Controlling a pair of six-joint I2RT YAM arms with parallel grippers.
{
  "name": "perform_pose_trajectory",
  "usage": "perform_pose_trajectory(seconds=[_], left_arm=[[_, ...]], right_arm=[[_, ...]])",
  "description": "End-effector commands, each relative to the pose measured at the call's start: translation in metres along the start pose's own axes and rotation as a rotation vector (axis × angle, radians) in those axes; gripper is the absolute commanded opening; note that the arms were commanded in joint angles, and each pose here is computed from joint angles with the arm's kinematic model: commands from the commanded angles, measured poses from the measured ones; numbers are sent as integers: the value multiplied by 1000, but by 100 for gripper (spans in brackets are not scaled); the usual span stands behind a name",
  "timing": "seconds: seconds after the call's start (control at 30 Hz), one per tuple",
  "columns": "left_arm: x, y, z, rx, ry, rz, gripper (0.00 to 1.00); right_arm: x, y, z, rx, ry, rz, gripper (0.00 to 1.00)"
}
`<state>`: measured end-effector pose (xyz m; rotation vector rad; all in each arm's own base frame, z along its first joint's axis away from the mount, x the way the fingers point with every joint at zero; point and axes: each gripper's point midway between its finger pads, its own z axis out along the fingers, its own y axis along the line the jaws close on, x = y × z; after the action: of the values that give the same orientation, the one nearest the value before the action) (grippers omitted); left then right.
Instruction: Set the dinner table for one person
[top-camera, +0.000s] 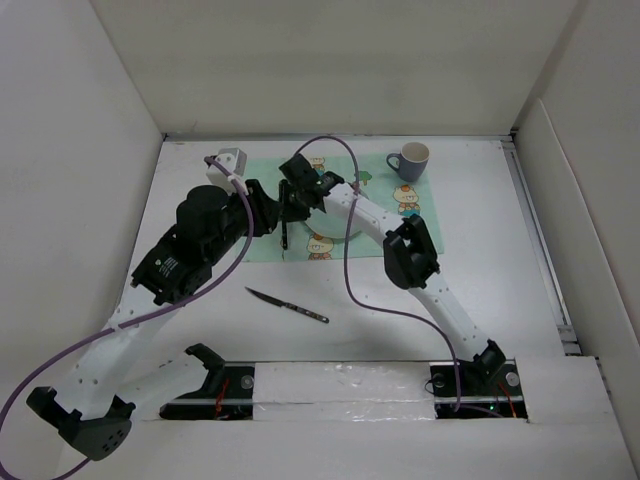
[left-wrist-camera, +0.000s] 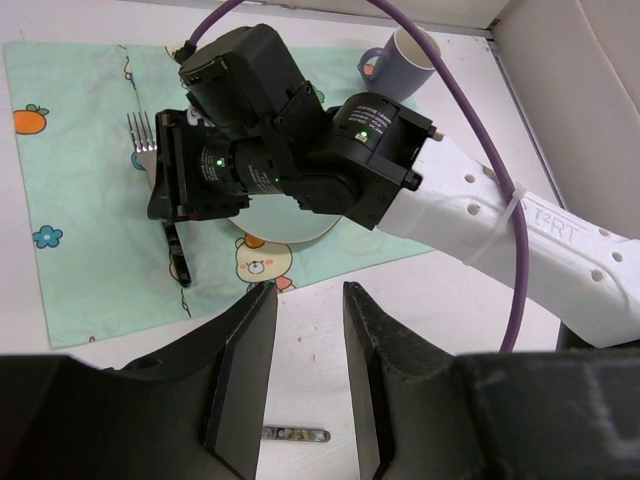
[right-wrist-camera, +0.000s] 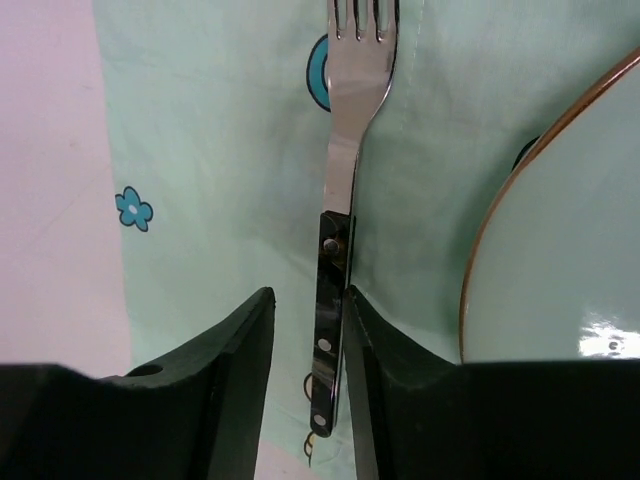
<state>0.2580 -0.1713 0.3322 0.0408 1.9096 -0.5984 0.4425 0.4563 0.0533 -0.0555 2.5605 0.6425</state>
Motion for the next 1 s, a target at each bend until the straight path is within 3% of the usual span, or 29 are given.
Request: perform_pose_trajectory(seconds=[0.0,0.07,0.1,0.13,0.17,0.2,0.23,0.3,0.33,0.4,0.43,0.47,0.53,0.57,0.7,0.97], left_arm=[[-26,-2,-6,-13,-87,7,30],[-40,-3,-11,-24,-120,18,31],[-41,-3,-11,-24,-121,18,31],[-46,-3,-12,-32,-130,31,31],[-59,-4,-14,-43,-159,33,31],[-64,-5,-15,-45,-167,38,31],[-70,-6,-17,-48,-180,43,31],[-85,-9,-21,-48,-220,52,29],[-87,-9,-20,-54,-224,57,27],[-95,-10,-20,-59,-246,65,26],[-96,-9,-18,-66,-245,68,26],[-98,-9,-14,-73,-245,70,26],[-101,-11,-11,-77,-248,70,26],[-106,-14,-9,-71,-254,69,26],[-119,-25,-1,-46,-271,57,28],[-122,-39,4,6,-266,-15,33]], right_arm=[[-59,45,-78,-138,-158,-24,44],[-67,52,-101,-166,-190,-45,45],[-53,40,-90,-135,-154,-58,45],[-63,51,-125,-177,-193,-74,40],[-65,56,-136,-212,-221,-94,23],[-53,58,-144,-234,-210,-156,13],[-13,40,-134,-220,-120,-190,1],[3,48,-175,-284,-158,-302,0],[45,24,-164,-251,-78,-345,0],[83,33,-193,-288,-72,-463,0],[102,28,-195,-279,-51,-497,7],[144,16,-193,-266,29,-547,32],[167,3,-197,-247,60,-598,60],[177,-1,-196,-249,80,-615,69],[195,-15,-184,-205,106,-700,74],[206,-16,-137,-126,149,-835,74]])
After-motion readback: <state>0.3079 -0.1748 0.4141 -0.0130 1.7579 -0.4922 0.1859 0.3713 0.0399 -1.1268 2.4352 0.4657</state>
